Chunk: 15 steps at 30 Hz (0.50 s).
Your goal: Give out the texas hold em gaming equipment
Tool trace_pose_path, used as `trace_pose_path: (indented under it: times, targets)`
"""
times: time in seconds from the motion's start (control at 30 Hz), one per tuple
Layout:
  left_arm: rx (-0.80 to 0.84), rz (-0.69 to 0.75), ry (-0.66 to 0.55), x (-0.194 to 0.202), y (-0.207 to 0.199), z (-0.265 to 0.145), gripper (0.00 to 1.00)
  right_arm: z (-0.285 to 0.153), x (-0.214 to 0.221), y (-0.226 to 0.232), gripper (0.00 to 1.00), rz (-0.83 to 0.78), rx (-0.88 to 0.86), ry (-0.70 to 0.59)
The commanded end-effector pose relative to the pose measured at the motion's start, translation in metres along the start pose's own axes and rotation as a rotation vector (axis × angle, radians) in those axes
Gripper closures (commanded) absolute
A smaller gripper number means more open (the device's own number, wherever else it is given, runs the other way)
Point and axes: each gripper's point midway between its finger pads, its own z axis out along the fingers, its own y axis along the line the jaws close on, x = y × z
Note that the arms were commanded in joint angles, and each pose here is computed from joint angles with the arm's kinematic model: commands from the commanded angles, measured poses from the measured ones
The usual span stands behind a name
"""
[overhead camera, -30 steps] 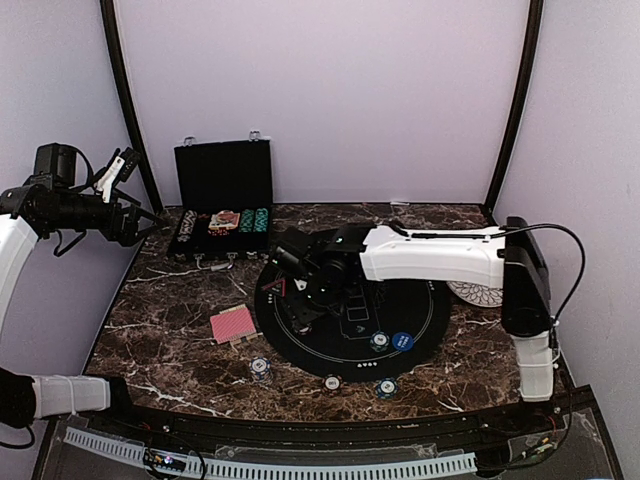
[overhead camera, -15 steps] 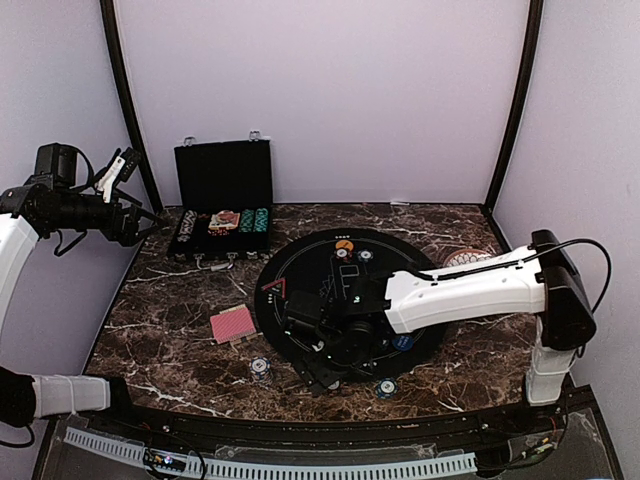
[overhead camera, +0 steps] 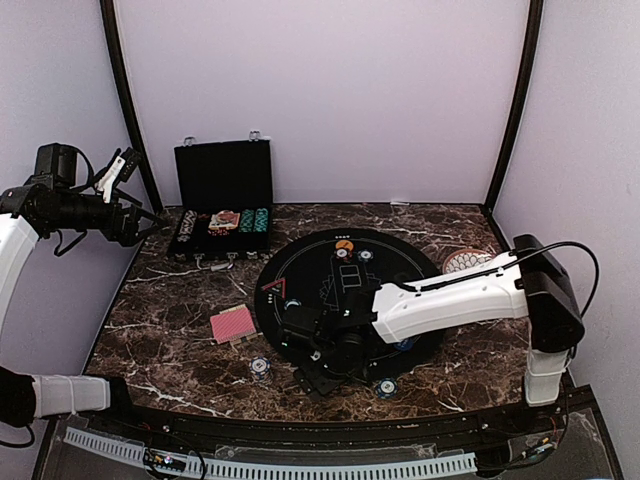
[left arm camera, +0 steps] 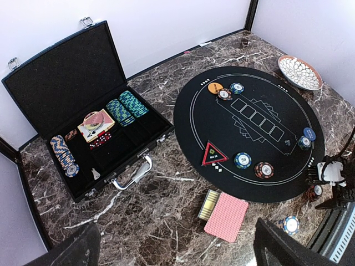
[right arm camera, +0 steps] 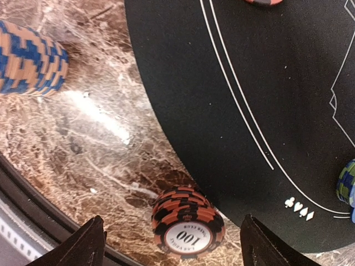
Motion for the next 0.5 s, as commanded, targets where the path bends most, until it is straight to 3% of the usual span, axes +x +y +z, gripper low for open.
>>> trace_pose_path:
  times: [0.0,0.47]
  targets:
    - [0.008,0.021,-0.019,-0.005,-0.004,-0.006,0.01,0.010,0.005,-0.005,0.16,0.001,0.026,0.009]
    - [0.011,0.016,-0.015,-0.003,-0.004,-0.005,0.01,0.023,0.012,-0.008,0.27,0.008,0.014,0.036]
